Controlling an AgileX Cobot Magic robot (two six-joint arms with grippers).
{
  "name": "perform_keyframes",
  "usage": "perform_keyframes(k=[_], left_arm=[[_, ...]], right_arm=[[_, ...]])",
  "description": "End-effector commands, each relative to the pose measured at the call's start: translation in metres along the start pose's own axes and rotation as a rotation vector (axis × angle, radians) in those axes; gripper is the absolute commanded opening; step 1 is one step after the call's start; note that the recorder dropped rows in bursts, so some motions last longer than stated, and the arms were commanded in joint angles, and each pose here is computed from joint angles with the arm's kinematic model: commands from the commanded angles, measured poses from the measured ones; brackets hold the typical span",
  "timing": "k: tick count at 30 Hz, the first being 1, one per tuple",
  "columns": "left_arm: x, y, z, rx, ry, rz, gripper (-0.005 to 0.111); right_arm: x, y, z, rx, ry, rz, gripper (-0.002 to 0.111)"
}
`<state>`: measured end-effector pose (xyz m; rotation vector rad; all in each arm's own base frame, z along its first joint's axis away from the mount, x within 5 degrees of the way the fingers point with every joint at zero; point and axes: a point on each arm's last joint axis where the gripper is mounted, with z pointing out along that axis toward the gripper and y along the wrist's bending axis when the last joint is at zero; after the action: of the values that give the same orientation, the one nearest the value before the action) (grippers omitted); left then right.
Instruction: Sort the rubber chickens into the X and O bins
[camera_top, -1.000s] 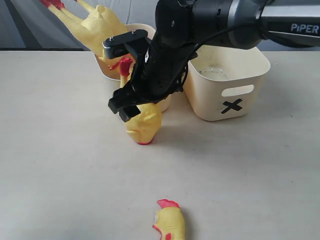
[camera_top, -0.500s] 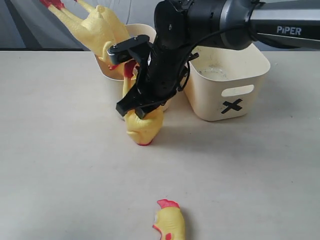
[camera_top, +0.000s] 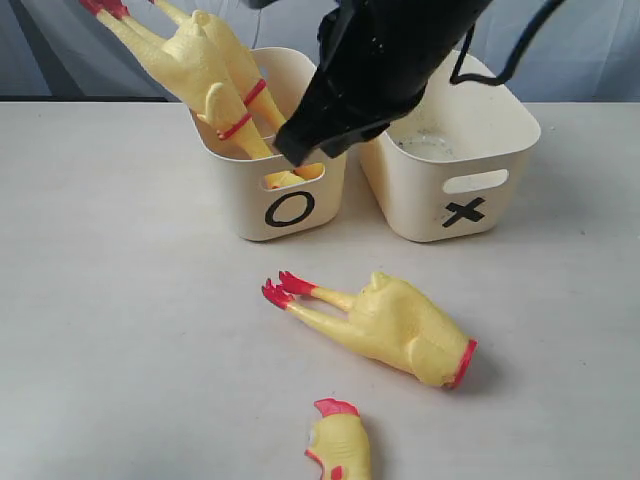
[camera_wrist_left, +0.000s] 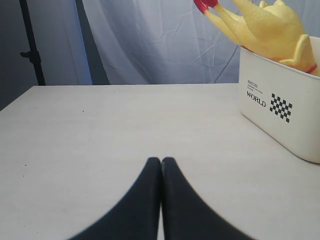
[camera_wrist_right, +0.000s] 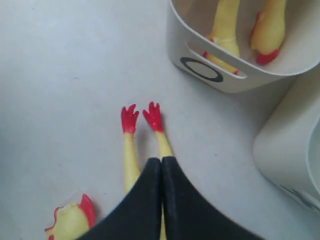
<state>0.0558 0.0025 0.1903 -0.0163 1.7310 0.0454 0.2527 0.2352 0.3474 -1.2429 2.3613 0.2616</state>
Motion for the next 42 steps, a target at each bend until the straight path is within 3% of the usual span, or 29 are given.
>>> perform_keyframes(k=[1, 4, 6, 8, 11, 12, 19, 26, 27, 28, 30, 31, 36, 42], left_arm=[[-0.001, 0.000, -0.001, 0.003, -0.008, -0.003, 0.000], [-0.001, 0.000, -0.001, 0.003, -0.008, -0.003, 0.000], [-0.001, 0.000, -0.001, 0.003, -0.008, -0.003, 0.000], [-0.001, 0.000, -0.001, 0.003, -0.008, -0.003, 0.000], [-0.001, 0.000, -0.001, 0.003, -0.008, -0.003, 0.000], [-0.001, 0.000, -0.001, 0.003, -0.008, -0.003, 0.000], [-0.001, 0.000, -0.001, 0.003, -0.008, -0.003, 0.000], [-0.001, 0.000, -0.001, 0.003, -0.008, -0.003, 0.000], [-0.001, 0.000, -0.001, 0.003, -0.008, -0.003, 0.000], [-0.001, 0.000, -0.001, 0.003, -0.008, -0.003, 0.000], [-0.001, 0.000, -0.001, 0.003, -0.008, -0.003, 0.000], [-0.001, 0.000, -0.001, 0.003, -0.008, -0.003, 0.000], [-0.001, 0.000, -0.001, 0.003, -0.008, -0.003, 0.000], [-0.001, 0.000, -0.001, 0.003, -0.008, -0.003, 0.000]], right_arm=[[0.014, 0.001, -0.018, 0.008, 0.097, -0.059, -0.001], [0.022, 0.001, -0.002, -0.007, 0.157, -0.082, 0.002], [0.035, 0.003, 0.018, -0.034, 0.237, -0.117, 0.013], [0.051, 0.005, 0.042, -0.064, 0.334, -0.118, 0.036], [0.070, 0.005, 0.078, -0.084, 0.412, -0.140, 0.080], [0.074, 0.004, 0.091, -0.074, 0.410, -0.147, 0.087], [0.088, 0.001, 0.148, -0.071, 0.475, -0.164, 0.064], [0.106, 0.003, 0.188, -0.119, 0.600, -0.150, 0.070], [0.110, 0.004, 0.193, -0.139, 0.633, -0.138, 0.065], [0.114, 0.005, 0.196, -0.151, 0.671, -0.136, 0.054], [0.119, 0.005, 0.196, -0.161, 0.725, -0.143, 0.010], [0.120, 0.004, 0.195, -0.153, 0.741, -0.145, 0.002], [0.113, 0.001, 0.177, -0.106, 0.710, -0.158, -0.001], [0.079, -0.002, 0.117, -0.038, 0.501, -0.158, -0.001]])
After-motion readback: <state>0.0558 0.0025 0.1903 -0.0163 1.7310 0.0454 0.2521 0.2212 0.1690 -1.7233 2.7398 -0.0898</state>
